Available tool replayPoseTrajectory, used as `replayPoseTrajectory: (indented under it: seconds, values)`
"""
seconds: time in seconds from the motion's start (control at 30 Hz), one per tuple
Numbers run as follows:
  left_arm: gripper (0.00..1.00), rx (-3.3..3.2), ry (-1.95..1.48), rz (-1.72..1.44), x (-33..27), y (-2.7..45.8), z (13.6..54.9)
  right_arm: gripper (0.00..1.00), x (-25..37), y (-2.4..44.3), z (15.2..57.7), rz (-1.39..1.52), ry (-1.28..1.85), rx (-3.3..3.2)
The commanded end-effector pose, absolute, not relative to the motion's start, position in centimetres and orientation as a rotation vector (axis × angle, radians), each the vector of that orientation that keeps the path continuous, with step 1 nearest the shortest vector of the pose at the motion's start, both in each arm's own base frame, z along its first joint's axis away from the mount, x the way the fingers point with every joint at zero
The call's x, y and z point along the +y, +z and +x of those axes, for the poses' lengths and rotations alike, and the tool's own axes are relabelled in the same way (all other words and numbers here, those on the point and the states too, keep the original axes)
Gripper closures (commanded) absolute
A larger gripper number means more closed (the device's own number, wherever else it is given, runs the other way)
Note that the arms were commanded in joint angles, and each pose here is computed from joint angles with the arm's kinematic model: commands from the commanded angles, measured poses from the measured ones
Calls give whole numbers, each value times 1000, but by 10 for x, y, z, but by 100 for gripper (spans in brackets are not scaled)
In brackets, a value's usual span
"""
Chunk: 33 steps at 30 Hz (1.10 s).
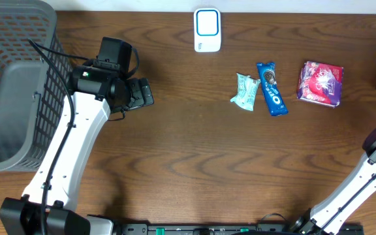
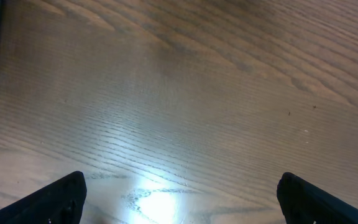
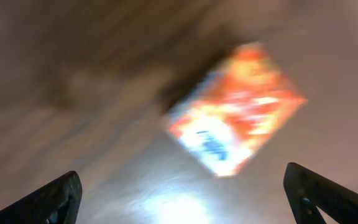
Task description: Scan the item barcode
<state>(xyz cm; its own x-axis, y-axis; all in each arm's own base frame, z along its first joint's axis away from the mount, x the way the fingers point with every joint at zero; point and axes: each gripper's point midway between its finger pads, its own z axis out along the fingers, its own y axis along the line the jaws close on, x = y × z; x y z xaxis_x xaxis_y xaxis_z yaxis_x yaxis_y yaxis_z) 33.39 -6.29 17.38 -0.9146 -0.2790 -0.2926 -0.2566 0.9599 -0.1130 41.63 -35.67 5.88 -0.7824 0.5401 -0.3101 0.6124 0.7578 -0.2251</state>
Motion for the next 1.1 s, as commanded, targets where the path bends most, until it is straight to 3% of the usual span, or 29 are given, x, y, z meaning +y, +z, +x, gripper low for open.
replayPoseTrajectory:
  seconds: [0.0,0.1,0.33,0.5,0.57,0.7,0.87,0.9,1.0,1.07]
  values:
    - [2,2807,-79,-377,-60,172,333,4,-292,63,459,807,142,2660]
    - [2,2807,-79,-377,-60,172,333,14,-259,68,469,757,387,2637]
    - [2,2807,-79,-377,-60,172,333,6,-219,70,463,673,581,2689]
    - [2,2807,-79,-377,-60,172,333,18,-197,74,457,566,722,2698]
    - [2,2807,-79,-377,-60,172,333,27,-192,64,452,579,744,2720]
    - [2,2807,-79,-377,-60,172,333,28,-181,27,442,592,773,2754]
    - [2,2807,-79,-377,-60,172,333,40,-161,-10,433,589,864,2739]
    - [2,2807,-79,-376,-60,172,333,51,-155,-12,433,584,900,2722]
    - [2,2807,-79,-377,-60,172,333,99,-146,-7,438,573,981,2674]
    - [2,2807,-79,-376,-60,172,333,99,-139,5,444,572,1078,2605]
